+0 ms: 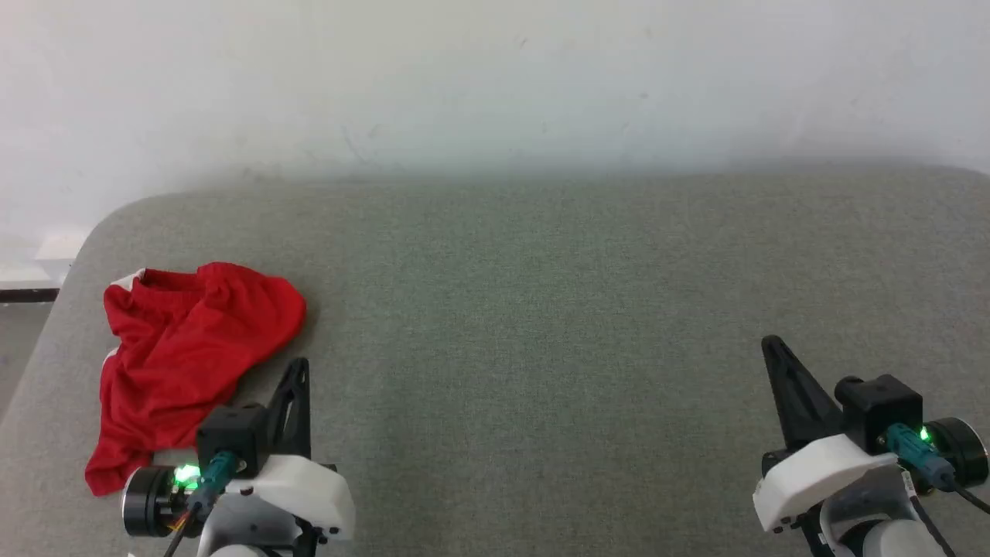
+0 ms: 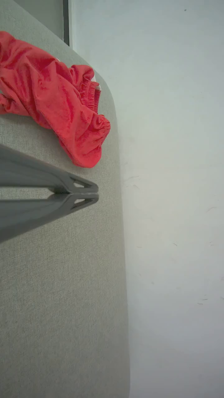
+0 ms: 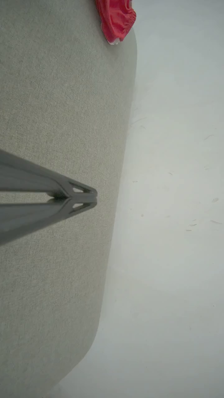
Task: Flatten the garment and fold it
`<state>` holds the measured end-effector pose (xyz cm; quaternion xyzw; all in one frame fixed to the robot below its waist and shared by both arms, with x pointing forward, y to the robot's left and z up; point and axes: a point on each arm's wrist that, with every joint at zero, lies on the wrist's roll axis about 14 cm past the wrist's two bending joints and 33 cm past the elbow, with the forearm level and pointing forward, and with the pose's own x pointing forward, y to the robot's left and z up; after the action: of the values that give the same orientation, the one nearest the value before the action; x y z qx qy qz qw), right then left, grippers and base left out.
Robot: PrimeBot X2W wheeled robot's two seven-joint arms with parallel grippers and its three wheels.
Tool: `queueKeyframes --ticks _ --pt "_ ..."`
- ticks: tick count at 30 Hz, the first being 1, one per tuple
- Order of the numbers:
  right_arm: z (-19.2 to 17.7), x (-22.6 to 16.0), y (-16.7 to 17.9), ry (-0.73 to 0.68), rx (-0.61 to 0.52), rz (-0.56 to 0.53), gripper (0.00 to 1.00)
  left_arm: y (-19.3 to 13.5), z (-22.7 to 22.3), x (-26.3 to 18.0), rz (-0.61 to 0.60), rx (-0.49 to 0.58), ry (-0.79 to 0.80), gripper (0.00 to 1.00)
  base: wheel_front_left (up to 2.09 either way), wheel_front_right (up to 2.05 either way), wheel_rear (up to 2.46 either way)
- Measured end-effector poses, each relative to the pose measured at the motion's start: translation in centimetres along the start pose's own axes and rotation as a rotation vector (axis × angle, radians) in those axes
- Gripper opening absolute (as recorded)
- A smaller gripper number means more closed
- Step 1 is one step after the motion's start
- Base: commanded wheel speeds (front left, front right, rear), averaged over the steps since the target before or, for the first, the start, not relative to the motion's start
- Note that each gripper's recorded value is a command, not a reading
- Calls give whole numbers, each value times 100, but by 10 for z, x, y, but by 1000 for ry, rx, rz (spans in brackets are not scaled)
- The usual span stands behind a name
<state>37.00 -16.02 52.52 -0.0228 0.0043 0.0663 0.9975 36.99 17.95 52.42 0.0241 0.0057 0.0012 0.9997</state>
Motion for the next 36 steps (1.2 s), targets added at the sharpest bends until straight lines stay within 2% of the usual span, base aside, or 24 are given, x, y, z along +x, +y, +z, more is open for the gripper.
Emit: queueKeyframes --ticks 27,28,36 --pt "0 0 0 0 0 0 0 0 0 0 0 0 0 0 0 0 0" --pt "0 0 0 0 0 0 100 0 0 0 0 0 0 100 0 0 0" --pt "0 0 0 -1 1 0 100 0 0 0 -1 0 0 100 0 0 0"
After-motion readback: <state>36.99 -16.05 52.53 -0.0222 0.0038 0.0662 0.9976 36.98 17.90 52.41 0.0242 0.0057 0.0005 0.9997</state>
